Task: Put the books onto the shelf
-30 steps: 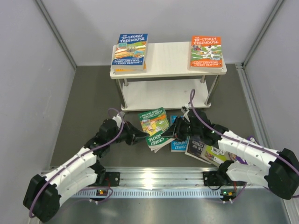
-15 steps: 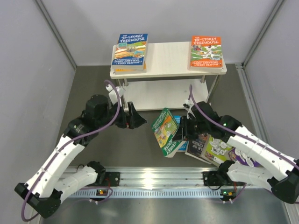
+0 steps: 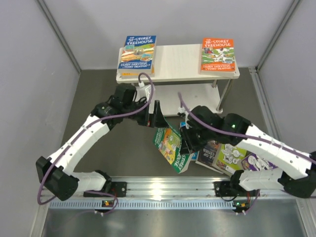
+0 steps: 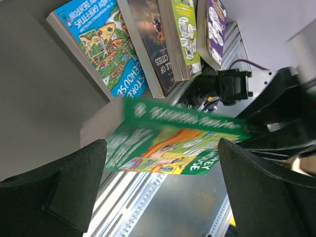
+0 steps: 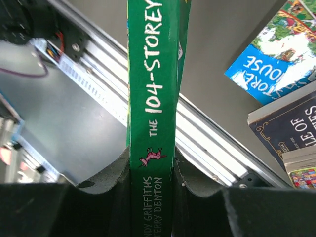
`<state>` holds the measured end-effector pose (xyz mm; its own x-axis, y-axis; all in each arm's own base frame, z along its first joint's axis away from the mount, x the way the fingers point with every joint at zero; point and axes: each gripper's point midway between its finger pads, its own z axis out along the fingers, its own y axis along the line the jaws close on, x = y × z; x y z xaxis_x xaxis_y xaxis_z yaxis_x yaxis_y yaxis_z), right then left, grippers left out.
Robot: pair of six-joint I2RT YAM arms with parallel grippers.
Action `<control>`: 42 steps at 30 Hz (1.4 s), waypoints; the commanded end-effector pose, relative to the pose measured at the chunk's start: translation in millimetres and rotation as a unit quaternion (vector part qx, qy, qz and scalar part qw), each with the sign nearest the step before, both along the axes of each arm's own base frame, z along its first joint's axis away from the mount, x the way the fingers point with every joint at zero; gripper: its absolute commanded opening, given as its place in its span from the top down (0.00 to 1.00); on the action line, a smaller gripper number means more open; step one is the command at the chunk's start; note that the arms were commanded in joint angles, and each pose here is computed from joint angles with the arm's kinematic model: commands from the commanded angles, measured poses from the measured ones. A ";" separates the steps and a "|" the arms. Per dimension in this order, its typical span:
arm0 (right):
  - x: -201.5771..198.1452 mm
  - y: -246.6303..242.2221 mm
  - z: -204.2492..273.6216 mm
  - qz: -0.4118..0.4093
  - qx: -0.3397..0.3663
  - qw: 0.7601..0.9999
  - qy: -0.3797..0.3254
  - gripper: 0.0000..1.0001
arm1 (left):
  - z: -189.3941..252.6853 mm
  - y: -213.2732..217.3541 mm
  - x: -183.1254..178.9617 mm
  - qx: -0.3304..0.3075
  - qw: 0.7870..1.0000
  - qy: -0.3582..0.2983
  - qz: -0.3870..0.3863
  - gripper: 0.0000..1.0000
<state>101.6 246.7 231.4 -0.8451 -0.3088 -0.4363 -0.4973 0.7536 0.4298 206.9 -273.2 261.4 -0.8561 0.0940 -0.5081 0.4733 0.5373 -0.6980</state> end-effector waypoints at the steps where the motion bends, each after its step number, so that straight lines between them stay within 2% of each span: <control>1: -7.0 10.6 12.9 0.045 -0.024 0.998 -0.043 1.00 | 71.3 -9.1 -4.2 -0.059 0.987 -0.139 -0.055 0.01; 3: -10.3 16.7 10.7 0.058 -0.037 0.997 -0.043 1.00 | 67.8 -5.3 -2.5 -0.039 0.987 -0.147 -0.055 0.01; 5: -14.2 18.5 7.7 0.068 -0.049 0.996 -0.044 1.00 | 58.6 -7.5 0.8 -0.021 0.989 -0.128 -0.065 0.01; 9: -2.4 15.2 12.7 0.048 -0.079 0.993 -0.073 1.00 | 23.4 -10.9 -13.4 0.007 0.994 -0.031 -0.101 0.01; 12: 6.6 11.2 15.4 0.036 -0.112 0.989 -0.091 1.00 | -12.0 -4.2 -16.8 0.054 0.994 0.046 -0.080 0.01; 14: 12.1 9.8 16.8 0.030 -0.132 0.986 -0.101 1.00 | -25.0 -4.3 -25.1 0.064 0.990 0.079 -0.093 0.01; 15: 11.5 10.5 17.1 0.033 -0.136 0.985 -0.105 1.00 | -28.9 -6.2 -28.1 0.065 0.989 0.081 -0.102 0.01; 17: 12.0 13.1 20.3 0.036 -0.135 0.984 -0.110 1.00 | -24.8 -11.2 -33.0 0.056 0.989 0.043 -0.127 0.01; 20: 13.9 7.0 23.4 0.028 -0.143 0.982 -0.117 1.00 | -26.3 -6.1 -22.4 0.069 0.992 0.001 -0.106 0.01; 27: 19.6 -2.9 28.1 0.006 -0.160 0.979 -0.130 1.00 | -60.7 -16.8 -13.7 0.095 0.988 0.103 -0.066 0.01; 30: 20.0 2.3 23.7 0.005 -0.163 0.979 -0.125 1.00 | -53.4 -27.3 -4.5 0.073 0.990 0.112 -0.044 0.01; 34: 18.4 8.5 14.1 0.010 -0.179 0.977 -0.118 1.00 | -37.7 -34.4 4.1 0.044 0.995 0.086 -0.034 0.01; 37: 16.0 11.0 14.4 0.013 -0.177 0.977 -0.120 1.00 | -42.7 -32.8 1.1 0.041 0.992 0.116 -0.035 0.01; 42: 14.9 1.7 9.2 0.006 -0.197 0.973 -0.117 1.00 | -46.2 -16.5 15.3 0.038 0.976 0.197 0.086 0.01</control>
<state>124.3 236.2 223.9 -0.7617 -0.5012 -0.4106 -0.5243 0.8492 -0.0639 200.3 -290.0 198.3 -0.9805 0.1350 -0.1430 0.1966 0.6556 -0.7291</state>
